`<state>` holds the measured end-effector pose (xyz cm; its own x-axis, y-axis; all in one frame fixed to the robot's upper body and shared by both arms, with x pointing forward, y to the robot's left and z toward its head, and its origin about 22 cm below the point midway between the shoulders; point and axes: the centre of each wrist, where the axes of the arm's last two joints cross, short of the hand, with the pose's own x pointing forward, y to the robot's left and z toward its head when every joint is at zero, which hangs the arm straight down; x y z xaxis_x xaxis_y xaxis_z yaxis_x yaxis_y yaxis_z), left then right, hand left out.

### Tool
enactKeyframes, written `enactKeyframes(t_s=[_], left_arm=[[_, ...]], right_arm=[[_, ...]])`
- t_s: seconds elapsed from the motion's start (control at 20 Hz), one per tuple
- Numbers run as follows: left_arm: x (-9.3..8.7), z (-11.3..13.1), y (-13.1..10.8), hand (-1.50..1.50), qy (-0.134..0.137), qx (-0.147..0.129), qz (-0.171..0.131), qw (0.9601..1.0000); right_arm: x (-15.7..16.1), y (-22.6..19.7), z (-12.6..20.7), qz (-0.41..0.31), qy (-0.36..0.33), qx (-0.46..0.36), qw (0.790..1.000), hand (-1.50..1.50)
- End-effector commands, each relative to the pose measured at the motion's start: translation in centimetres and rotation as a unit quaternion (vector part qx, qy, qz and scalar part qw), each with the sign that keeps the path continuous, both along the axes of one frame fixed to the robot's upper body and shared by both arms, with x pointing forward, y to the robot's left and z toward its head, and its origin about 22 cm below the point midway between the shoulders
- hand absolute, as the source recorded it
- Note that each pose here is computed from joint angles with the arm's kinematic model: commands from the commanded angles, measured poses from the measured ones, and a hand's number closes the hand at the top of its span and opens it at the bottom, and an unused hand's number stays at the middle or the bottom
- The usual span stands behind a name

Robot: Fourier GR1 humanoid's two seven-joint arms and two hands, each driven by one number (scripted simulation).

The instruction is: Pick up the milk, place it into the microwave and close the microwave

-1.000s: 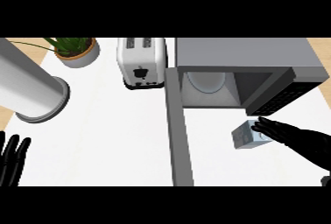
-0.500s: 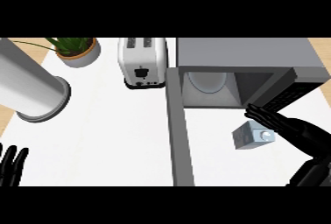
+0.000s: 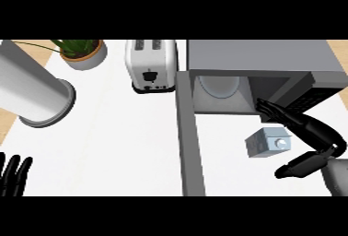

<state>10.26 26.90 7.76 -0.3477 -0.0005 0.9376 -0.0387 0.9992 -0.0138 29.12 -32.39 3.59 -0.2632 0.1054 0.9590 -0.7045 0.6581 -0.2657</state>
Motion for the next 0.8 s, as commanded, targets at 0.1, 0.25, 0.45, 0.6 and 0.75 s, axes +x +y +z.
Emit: enactKeyframes(t_s=[0.1, 0.25, 0.45, 0.6, 0.75], left_arm=[[-0.4, 0.2, -0.1, -1.5, -0.003, -0.001, 0.003, 1.0], [-0.4, 0.4, -0.5, -1.5, -0.005, 0.001, -0.006, 1.0], [-0.3, -0.7, -0.2, -1.5, 0.0, 0.0, 0.003, 1.0], [-0.2, -0.3, 0.9, -1.5, 0.01, -0.006, -0.009, 0.9999], [-1.0, 0.0, 0.6, -1.5, -0.002, 0.0, -0.012, 0.9999]], right_arm=[[1.6, -2.1, -1.1, 0.071, -0.003, 0.027, 0.997, -1.5], [1.5, -2.8, -2.1, 0.073, 0.007, 0.011, 0.997, -1.5], [0.8, -2.0, -4.6, 0.078, 0.014, 0.007, 0.997, -1.5], [2.4, -0.6, -4.9, 0.07, -0.006, -0.01, 0.997, -1.5], [2.1, -0.7, -6.7, 0.065, -0.007, -0.02, 0.998, -1.5]])
